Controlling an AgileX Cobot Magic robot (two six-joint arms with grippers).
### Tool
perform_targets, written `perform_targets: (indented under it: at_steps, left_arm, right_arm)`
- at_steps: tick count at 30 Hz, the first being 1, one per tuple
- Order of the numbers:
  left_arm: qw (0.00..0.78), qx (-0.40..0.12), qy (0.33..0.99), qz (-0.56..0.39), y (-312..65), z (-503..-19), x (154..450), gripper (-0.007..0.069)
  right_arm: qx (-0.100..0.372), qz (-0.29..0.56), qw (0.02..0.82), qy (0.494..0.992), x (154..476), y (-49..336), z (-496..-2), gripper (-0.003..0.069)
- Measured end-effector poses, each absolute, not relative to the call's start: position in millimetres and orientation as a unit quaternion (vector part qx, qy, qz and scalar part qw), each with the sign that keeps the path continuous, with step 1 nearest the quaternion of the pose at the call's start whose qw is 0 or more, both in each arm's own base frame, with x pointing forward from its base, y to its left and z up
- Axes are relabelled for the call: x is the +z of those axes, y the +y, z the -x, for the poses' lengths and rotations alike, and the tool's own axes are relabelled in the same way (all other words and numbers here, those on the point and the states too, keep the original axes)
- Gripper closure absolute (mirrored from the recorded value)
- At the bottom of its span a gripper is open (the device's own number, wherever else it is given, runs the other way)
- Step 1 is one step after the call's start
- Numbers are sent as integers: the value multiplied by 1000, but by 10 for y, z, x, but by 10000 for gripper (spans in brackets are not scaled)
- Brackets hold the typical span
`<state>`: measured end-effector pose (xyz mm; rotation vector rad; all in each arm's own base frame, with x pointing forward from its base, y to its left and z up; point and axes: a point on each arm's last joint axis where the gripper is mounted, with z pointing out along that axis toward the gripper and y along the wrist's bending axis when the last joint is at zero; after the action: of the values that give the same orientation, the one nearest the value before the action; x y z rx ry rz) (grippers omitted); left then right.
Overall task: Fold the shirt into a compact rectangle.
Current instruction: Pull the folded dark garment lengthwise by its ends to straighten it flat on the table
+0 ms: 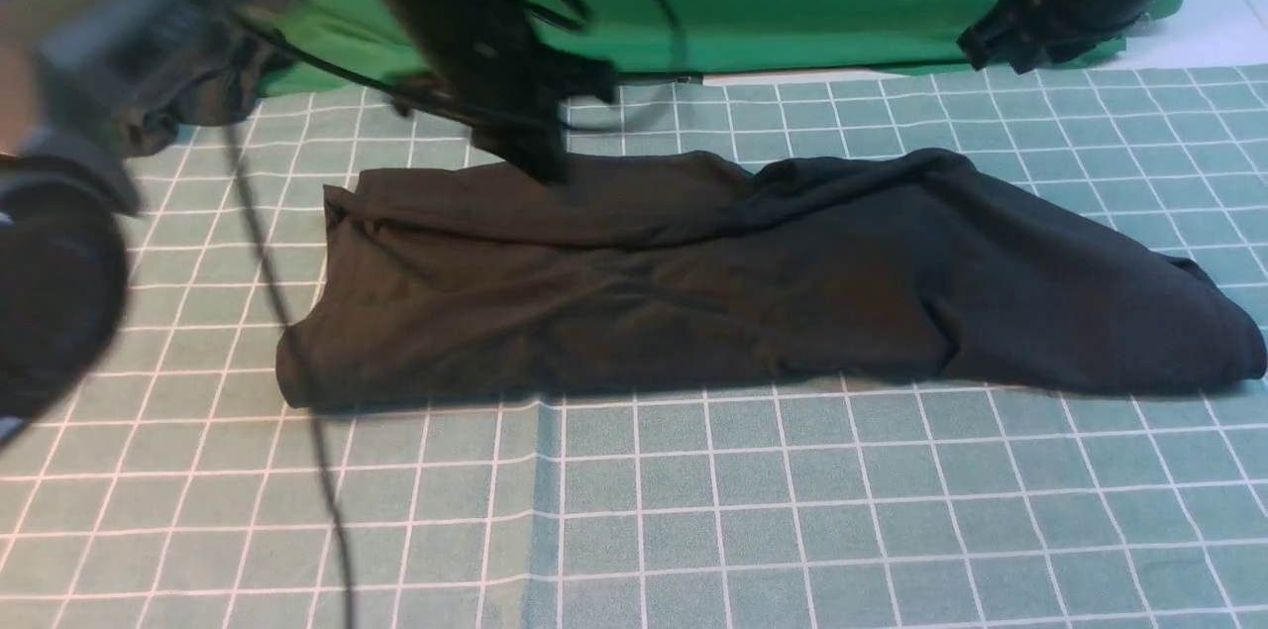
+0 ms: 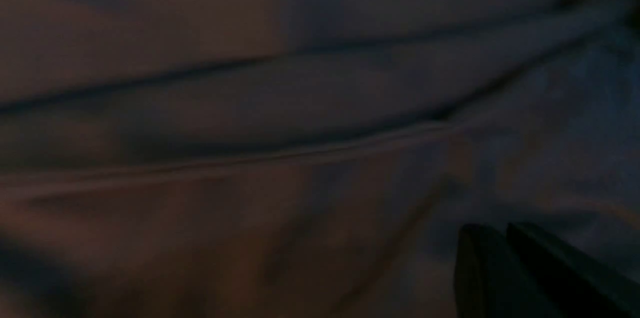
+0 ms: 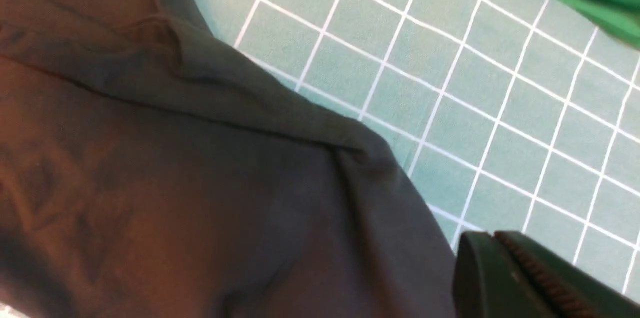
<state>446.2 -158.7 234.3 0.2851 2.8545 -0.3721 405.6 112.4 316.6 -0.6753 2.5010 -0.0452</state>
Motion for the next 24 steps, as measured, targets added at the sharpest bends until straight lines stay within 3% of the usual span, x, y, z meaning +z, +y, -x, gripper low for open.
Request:
perform_targets:
  at_steps: [3,10,16,24]
  left_arm:
    - [114,-125,979,-115,-1809,-4485,2053,622]
    - [106,-107,982,-117,-1877,-4593,1570,622]
    - [163,-98,976,-105,-1872,-4719,1537,620]
    - [306,-91,945,-68,-1677,-5060,1525,619]
  right_arm:
    - [-15,250,267,931,3161,1125,-4047,640]
    - [-12,250,263,932,3157,1127,-4040,639]
    - [-11,249,262,932,3156,1128,-4038,639]
    - [6,245,248,937,3143,1149,-4009,632]
